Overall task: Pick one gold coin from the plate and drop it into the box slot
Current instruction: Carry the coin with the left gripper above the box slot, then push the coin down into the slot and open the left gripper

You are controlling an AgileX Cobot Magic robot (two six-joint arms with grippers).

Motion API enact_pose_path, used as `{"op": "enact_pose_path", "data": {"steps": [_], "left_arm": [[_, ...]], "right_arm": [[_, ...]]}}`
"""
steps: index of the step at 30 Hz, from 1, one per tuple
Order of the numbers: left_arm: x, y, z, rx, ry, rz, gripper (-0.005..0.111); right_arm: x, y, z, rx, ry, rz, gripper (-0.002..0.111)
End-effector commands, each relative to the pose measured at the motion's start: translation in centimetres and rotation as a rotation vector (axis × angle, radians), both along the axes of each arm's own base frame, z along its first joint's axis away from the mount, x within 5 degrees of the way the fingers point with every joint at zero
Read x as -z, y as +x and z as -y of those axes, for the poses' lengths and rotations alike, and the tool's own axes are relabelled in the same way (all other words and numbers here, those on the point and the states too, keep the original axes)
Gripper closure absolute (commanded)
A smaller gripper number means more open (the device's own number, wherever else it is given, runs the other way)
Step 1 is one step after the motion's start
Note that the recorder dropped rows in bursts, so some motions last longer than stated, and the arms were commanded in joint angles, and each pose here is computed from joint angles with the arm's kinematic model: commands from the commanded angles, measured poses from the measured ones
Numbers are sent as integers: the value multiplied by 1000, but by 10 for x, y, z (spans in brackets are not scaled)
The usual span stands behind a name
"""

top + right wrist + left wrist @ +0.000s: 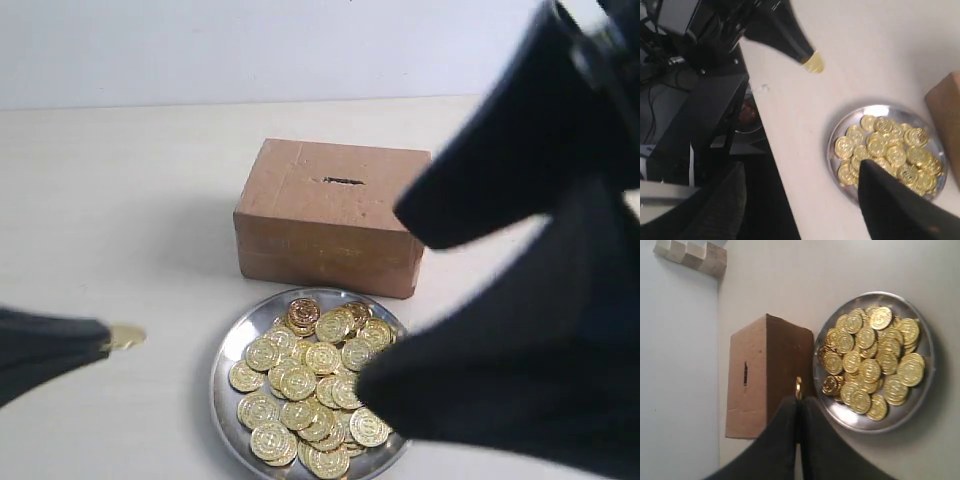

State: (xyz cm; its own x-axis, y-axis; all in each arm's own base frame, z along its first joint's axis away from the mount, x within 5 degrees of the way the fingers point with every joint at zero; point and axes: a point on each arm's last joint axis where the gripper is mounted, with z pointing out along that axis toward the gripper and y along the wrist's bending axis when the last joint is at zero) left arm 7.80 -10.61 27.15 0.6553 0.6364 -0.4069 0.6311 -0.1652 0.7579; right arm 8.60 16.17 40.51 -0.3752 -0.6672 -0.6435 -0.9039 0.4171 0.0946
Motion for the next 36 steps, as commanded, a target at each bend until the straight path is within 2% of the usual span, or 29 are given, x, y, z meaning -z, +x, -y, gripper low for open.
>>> {"op": "enact_pose_path", "data": {"steps": [1, 4, 9, 11, 14, 17, 20, 21, 28, 31, 36], "left_arm": [[-26, 55, 52, 8, 65, -31, 107], [-30, 89, 85, 24, 102, -75, 107], [-29, 134, 131, 44, 135, -127, 107], [-24, 148, 144, 32, 137, -149, 107], [-20, 167, 158, 3, 164, -147, 107], [-14, 184, 169, -21, 229, -164, 107], [-6, 199, 177, -49, 325, -202, 107], [-2, 210, 181, -94, 363, -212, 107], [23, 251, 212, -195, 422, -290, 107], [32, 258, 217, -214, 442, -315, 107], [42, 264, 213, -241, 508, -369, 107]], "right_arm": [[35, -12, 14, 8, -46, -85, 50], [56, -20, 20, 7, -4, -118, 61], [84, -29, 36, 55, 126, -80, 100], [91, -33, 44, 72, 183, -53, 108], [102, -38, 53, 113, 289, -25, 108], [117, -40, 60, 161, 326, -49, 108], [132, -42, 62, 183, 302, -85, 108], [141, -43, 62, 190, 288, -109, 108], [156, -43, 61, 218, 320, -143, 108], [156, -43, 61, 210, 320, -138, 108], [156, -43, 61, 209, 320, -137, 108]]}}
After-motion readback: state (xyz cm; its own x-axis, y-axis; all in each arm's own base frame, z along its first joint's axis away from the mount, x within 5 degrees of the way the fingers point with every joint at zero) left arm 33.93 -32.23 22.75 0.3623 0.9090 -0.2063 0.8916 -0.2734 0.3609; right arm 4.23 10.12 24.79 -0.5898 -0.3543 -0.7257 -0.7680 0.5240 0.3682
